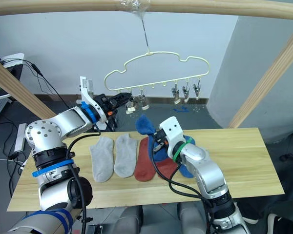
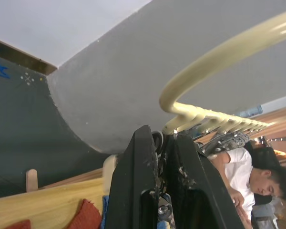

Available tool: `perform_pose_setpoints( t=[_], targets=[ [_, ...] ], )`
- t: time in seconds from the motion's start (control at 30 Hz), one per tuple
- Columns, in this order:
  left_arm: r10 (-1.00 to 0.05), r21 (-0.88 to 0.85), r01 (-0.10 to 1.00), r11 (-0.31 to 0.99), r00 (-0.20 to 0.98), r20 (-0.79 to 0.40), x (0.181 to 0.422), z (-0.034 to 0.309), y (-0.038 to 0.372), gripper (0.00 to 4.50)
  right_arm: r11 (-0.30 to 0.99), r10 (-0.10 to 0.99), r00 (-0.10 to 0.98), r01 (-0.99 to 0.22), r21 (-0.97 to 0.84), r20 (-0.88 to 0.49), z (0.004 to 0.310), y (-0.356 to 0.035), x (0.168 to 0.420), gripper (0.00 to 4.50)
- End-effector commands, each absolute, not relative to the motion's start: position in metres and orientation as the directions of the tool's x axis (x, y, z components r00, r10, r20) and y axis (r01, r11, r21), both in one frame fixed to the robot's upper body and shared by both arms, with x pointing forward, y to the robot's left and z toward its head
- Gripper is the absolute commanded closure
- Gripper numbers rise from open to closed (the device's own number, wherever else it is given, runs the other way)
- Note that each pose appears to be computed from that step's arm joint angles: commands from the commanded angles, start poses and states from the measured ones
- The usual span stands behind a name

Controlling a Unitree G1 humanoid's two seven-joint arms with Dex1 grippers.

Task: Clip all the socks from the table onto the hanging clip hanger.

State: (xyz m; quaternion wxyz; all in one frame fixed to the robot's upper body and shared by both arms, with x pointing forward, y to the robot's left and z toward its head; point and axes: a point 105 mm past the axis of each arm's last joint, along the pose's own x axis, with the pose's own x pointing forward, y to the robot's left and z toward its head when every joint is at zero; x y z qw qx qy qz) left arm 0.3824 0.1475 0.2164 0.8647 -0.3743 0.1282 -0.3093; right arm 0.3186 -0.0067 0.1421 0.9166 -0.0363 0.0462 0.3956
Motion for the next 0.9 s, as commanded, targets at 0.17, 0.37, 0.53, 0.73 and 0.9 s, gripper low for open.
perform_pose_setpoints(
  t=[0.17, 0.37, 0.53, 0.73, 0.9],
  targets=[
    [-0.648, -0.696, 0.491, 0.524, 0.760, 0.048, 0.375, 0.230, 0.146, 4.50, 0.648, 0.761, 0.648, -0.762, -0.011, -0.039, 0.165, 0.008, 0.315, 4.49],
    [-0.647, -0.694, 0.494, 0.523, 0.761, 0.055, 0.374, 0.230, 0.147, 4.50, 0.640, 0.768, 0.640, -0.768, 0.004, -0.033, 0.170, 0.014, 0.318, 4.49],
    [-0.649, -0.690, 0.501, 0.522, 0.759, 0.060, 0.372, 0.229, 0.148, 4.50, 0.631, 0.776, 0.630, -0.775, 0.030, -0.034, 0.171, 0.018, 0.319, 4.49],
    [-0.643, -0.687, 0.507, 0.521, 0.762, 0.076, 0.373, 0.233, 0.150, 4.50, 0.636, 0.771, 0.634, -0.768, 0.069, -0.049, 0.168, 0.016, 0.319, 4.49],
    [-0.662, -0.671, 0.526, 0.523, 0.746, 0.069, 0.369, 0.230, 0.148, 4.50, 0.642, 0.767, 0.638, -0.763, 0.072, -0.067, 0.162, 0.013, 0.320, 4.49]
  ],
)
